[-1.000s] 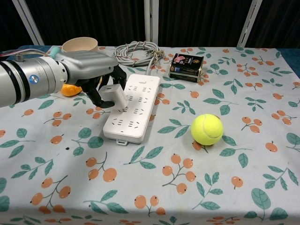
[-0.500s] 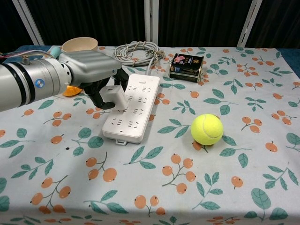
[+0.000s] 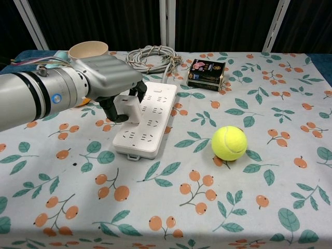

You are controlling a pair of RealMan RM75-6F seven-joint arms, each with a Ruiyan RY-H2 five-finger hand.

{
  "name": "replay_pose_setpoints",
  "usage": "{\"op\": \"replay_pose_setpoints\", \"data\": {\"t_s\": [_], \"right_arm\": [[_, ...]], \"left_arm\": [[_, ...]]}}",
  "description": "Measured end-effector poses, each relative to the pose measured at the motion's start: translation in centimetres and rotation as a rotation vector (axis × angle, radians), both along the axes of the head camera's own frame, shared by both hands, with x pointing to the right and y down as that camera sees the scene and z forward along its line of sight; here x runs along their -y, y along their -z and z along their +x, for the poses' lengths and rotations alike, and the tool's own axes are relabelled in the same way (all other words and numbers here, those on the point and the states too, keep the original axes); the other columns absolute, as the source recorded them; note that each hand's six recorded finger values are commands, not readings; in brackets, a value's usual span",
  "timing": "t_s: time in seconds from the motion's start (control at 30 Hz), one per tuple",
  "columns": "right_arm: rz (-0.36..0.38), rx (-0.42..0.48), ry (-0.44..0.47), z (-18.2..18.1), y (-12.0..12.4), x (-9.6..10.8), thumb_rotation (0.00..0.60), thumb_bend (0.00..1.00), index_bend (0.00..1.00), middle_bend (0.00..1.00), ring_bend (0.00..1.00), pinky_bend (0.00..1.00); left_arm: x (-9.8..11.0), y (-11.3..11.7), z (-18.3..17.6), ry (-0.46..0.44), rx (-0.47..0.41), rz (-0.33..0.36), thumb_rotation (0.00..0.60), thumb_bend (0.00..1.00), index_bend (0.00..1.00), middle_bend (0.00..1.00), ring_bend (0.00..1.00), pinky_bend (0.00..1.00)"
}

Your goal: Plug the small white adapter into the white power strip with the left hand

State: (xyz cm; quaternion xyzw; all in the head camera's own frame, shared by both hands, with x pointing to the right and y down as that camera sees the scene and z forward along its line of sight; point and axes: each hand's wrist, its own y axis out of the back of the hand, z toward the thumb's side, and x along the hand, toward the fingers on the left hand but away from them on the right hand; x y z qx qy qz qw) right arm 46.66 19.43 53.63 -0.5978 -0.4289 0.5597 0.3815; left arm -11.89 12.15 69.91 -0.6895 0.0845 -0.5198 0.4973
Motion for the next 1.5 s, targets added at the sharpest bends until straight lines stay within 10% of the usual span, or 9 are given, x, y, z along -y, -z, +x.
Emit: {"op": "replay_pose_setpoints", "data": {"t_s": [0.97, 1.2, 1.5], "right_arm": [[0.006, 0.005, -0.016, 0.6, 0.1, -0.3, 0.6, 0.06, 0.03, 0.08, 0.0, 0.0], [0.008, 0.006, -0.018, 0.6, 0.1, -0.4, 0.6, 0.06, 0.03, 0.08, 0.0, 0.0], [0.011, 0.008, -0.018, 0.6, 0.2, -0.4, 0.6, 0.06, 0.03, 0.08, 0.0, 0.0]], "left_arm": [[-0.7, -0.7, 1.5, -0.038, 0.083, 0.015, 0.6, 0.51, 0.7, 0.79, 0.62, 0.51], [-0.4, 0.1, 1.7, -0.031, 0.04, 0.043, 0.6, 0.18, 0.38, 0.53, 0.45, 0.49], [0.1, 0.9, 0.8, 0.027, -0.005, 0.034, 0.6, 0.11, 0.15, 0.29, 0.2, 0.25]]}}
